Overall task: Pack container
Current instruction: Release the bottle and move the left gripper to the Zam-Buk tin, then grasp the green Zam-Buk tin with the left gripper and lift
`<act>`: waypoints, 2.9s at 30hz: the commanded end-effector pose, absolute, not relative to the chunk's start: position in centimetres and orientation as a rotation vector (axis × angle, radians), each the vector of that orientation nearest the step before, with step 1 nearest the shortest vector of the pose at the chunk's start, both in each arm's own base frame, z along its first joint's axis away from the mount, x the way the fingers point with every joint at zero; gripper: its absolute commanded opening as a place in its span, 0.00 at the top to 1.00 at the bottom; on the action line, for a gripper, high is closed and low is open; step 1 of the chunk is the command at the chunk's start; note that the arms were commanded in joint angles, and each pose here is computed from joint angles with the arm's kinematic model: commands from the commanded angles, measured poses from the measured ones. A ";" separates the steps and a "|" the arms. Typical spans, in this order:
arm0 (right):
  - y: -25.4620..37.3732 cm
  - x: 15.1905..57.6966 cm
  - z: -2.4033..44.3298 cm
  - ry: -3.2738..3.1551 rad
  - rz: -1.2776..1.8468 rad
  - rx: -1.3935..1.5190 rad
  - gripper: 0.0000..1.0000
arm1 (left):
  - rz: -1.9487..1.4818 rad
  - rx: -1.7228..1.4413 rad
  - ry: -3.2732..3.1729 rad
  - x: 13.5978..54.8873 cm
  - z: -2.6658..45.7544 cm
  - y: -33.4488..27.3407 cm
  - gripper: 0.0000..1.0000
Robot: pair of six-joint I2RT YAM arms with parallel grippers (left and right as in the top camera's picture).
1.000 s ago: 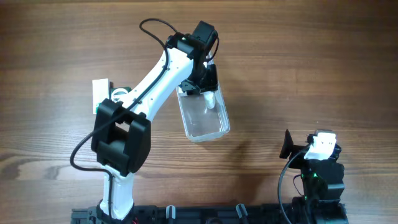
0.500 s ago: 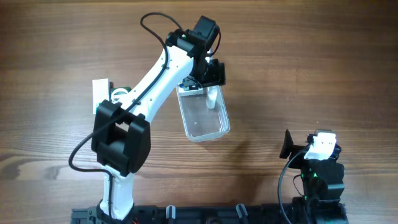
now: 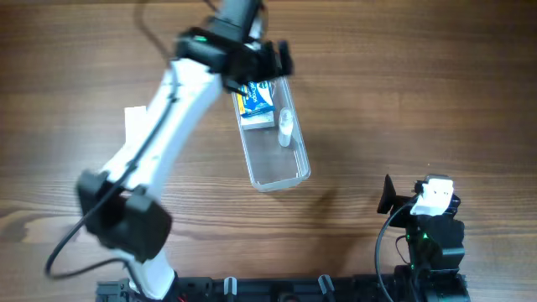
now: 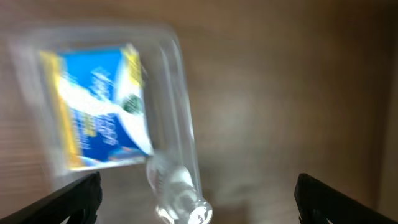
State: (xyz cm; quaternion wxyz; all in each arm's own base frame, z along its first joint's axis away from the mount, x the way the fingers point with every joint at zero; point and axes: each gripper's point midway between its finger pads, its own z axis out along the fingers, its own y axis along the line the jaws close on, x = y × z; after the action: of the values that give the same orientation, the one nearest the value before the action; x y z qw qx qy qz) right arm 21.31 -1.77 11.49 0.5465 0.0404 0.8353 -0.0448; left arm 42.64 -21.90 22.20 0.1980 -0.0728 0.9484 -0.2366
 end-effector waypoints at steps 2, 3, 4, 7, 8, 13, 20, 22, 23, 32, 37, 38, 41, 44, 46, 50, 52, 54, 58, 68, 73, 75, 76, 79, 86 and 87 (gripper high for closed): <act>-1.7 21.3 11.4 1.975 -0.089 0.110 0.00 | -0.636 -0.408 2.471 43.6 28.4 -15.0 0.00; -1.7 21.3 11.4 1.976 -0.090 0.110 0.00 | -0.588 -0.450 2.457 43.8 28.6 -13.5 0.00; -1.7 21.3 11.5 1.975 -0.090 0.110 0.00 | -0.521 -0.557 2.449 43.7 28.3 -11.6 0.00; -1.7 21.3 11.4 1.976 -0.090 0.110 0.00 | -0.354 -0.971 2.419 42.1 26.6 -6.9 0.00; -1.7 21.3 11.4 1.975 -0.089 0.110 0.00 | -0.318 -1.122 2.387 41.4 26.1 -5.8 0.00; -1.7 21.3 11.4 1.976 -0.090 0.110 0.00 | -0.218 -1.404 2.257 40.3 25.4 -3.5 0.00; -1.7 21.3 11.4 1.976 -0.090 0.110 0.00 | -0.230 -1.474 2.199 41.0 25.0 -1.2 0.00; -1.7 21.3 11.4 1.976 -0.090 0.110 0.00 | -0.188 -1.587 2.131 40.9 23.4 -0.2 0.00; -1.7 21.3 11.4 1.976 -0.090 0.110 0.00 | -0.173 -1.664 2.092 40.6 22.0 0.0 0.00; -1.7 21.3 11.5 1.975 -0.090 0.110 0.00 | -0.102 -2.076 1.888 37.8 13.9 0.7 0.00; -1.7 21.3 11.4 1.976 -0.090 0.110 0.00 | -0.104 -2.170 1.854 36.7 10.6 0.5 0.00; -1.7 21.3 11.4 1.976 -0.090 0.110 0.00 | -0.115 -2.183 1.856 36.6 10.0 0.5 0.00; -1.7 21.3 11.4 1.976 -0.090 0.110 0.00 | -0.160 -2.230 1.843 36.5 8.4 0.9 0.00; -1.7 21.3 11.4 1.976 -0.090 0.110 0.00 | -0.176 -2.259 1.851 36.4 7.7 1.7 0.00; -1.7 21.3 11.4 1.976 -0.090 0.110 0.00 | -0.176 -2.255 1.887 36.3 7.3 2.3 0.00; -1.7 21.3 11.4 1.976 -0.090 0.110 0.00 | -0.195 -2.236 1.978 36.2 6.5 2.8 0.00; -1.7 21.3 11.4 1.976 -0.090 0.110 0.00 | -0.201 -2.258 1.995 36.1 6.0 2.8 0.00; -1.7 21.3 11.4 1.975 -0.090 0.110 0.00 | -0.201 -2.284 2.011 36.0 5.1 2.6 0.00; -1.7 21.3 11.4 1.975 -0.090 0.110 0.00 | -0.185 -2.331 2.050 35.7 3.4 2.2 0.00; -1.7 21.3 11.4 1.976 -0.090 0.110 0.00 | -0.219 -2.337 2.097 36.1 1.5 2.7 0.01; -1.7 21.3 11.5 1.975 -0.090 0.110 0.00 | -0.221 -2.354 2.104 36.3 0.4 2.6 0.00; -1.7 21.3 11.4 1.975 -0.089 0.110 0.00 | -0.223 -2.356 2.105 36.5 0.0 2.6 0.00; -1.7 21.3 11.4 1.976 -0.090 0.110 0.00 | -0.233 -2.353 2.105 36.7 -0.1 2.5 0.01; -1.7 21.3 11.4 1.976 -0.090 0.110 0.00 | -0.249 -2.343 2.095 37.1 -0.1 2.6 0.00; -1.7 21.3 11.4 1.976 -0.090 0.110 0.00 | -0.262 -2.367 2.079 37.1 -0.3 3.0 0.02; -1.7 21.3 11.4 1.976 -0.090 0.110 0.00 | -0.266 -2.371 2.076 37.1 -0.3 3.1 0.04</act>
State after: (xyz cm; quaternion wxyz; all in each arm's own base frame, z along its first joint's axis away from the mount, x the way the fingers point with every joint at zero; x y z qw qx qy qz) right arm 21.31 -1.77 11.48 0.5464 0.0416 0.8353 -0.0440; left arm 37.45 2.77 0.42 0.0011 -0.7476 0.6586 -0.0856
